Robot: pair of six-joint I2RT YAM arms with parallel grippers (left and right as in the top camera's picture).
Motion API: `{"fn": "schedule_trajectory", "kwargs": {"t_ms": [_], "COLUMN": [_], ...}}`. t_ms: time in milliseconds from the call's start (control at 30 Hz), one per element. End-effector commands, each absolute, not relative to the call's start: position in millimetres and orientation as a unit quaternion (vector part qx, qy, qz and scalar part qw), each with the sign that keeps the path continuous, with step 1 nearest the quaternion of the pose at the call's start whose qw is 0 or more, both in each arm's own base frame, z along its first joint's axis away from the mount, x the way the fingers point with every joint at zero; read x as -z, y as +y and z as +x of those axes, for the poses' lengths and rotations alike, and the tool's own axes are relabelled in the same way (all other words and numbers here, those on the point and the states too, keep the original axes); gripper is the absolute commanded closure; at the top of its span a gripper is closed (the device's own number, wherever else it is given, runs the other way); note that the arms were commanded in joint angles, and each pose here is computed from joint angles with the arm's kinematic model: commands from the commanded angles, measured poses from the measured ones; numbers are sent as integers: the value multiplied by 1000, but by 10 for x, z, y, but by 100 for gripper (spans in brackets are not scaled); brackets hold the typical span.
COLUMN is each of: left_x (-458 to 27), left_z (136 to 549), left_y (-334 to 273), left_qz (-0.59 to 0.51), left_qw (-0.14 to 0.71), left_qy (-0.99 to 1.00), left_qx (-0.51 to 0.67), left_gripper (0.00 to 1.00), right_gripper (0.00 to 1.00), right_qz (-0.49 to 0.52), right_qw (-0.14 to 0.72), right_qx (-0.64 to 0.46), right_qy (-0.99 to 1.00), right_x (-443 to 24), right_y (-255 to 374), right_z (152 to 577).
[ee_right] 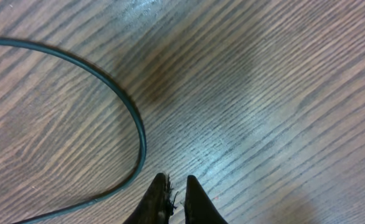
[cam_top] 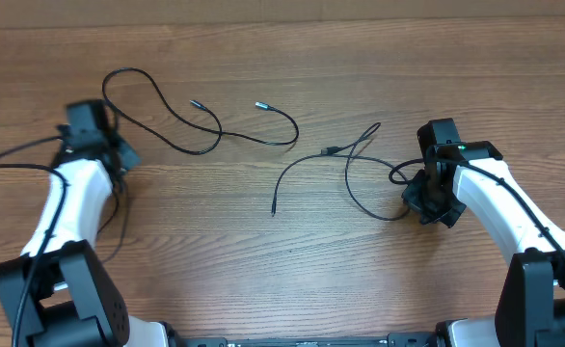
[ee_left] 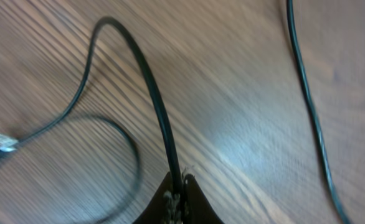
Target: Untangle cables
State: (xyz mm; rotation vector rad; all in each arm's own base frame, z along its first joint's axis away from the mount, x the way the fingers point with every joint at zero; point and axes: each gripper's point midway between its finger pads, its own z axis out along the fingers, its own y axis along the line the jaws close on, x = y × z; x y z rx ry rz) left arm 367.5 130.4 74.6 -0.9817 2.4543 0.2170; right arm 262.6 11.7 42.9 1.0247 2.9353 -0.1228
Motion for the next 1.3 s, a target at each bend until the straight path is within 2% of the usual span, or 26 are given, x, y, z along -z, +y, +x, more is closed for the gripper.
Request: {"fn": "schedule_trajectory", "kwargs": {"t_ms": [0, 133, 267, 300, 333, 367, 400, 433, 533, 767, 900, 1000, 1067, 1133, 1267], "left_x": [-1370, -1754, -1882, -1874, -1860, -1824, -1805, -1777, -1732, -1687, -1684, -1684, -1685, -1653, -1513], "left_z": [3843, 3827, 3737, 3716, 3702, 3664, 3658, 3670, 3730, 3964, 4108, 4187, 4254, 4291, 4327], "left_y": [1875, 2240, 2416, 2426, 2424, 2401, 2376, 2314, 2165, 1582, 1070, 740, 408, 101, -621], "left_qz": [-392, -425, -444, -446, -447, -447, -445, -441, -429, -374, -281, -197, -113, -37, 120], "left_qw": [301, 326, 326, 323, 319, 308, 304, 299, 294, 285, 280, 283, 287, 286, 279], "left_qy": [861, 834, 824, 824, 826, 830, 832, 838, 850, 882, 912, 934, 946, 953, 946], "left_qx": [-119, -129, -131, -131, -131, -131, -128, -114, -79, 43, 99, 98, 95, 94, 110], "left_gripper": [96, 96, 96, 92, 82, 47, 28, 16, 13, 14, 13, 10, 5, 4, 0], "right_gripper": [92, 92, 92, 92, 92, 92, 92, 92, 92, 92, 86, 82, 72, 57, 38], "right_qz": [328, 328, 328, 328, 328, 329, 329, 328, 328, 329, 329, 329, 329, 329, 329], "right_qw": [26, 26, 27, 28, 28, 28, 29, 29, 29, 29, 30, 31, 33, 33, 31], "right_qx": [38, 38, 38, 37, 37, 37, 37, 37, 37, 37, 36, 36, 35, 35, 27], "right_qy": [943, 943, 943, 943, 943, 943, 943, 943, 943, 943, 943, 943, 943, 943, 944], "right_x": [-483, -483, -483, -483, -483, -483, -483, -483, -483, -483, -483, -484, -484, -484, -482], "right_y": [108, 108, 109, 109, 109, 109, 110, 110, 110, 110, 111, 111, 112, 113, 139], "right_z": [2643, 2643, 2647, 2651, 2653, 2656, 2658, 2659, 2658, 2660, 2663, 2671, 2679, 2681, 2685]}}
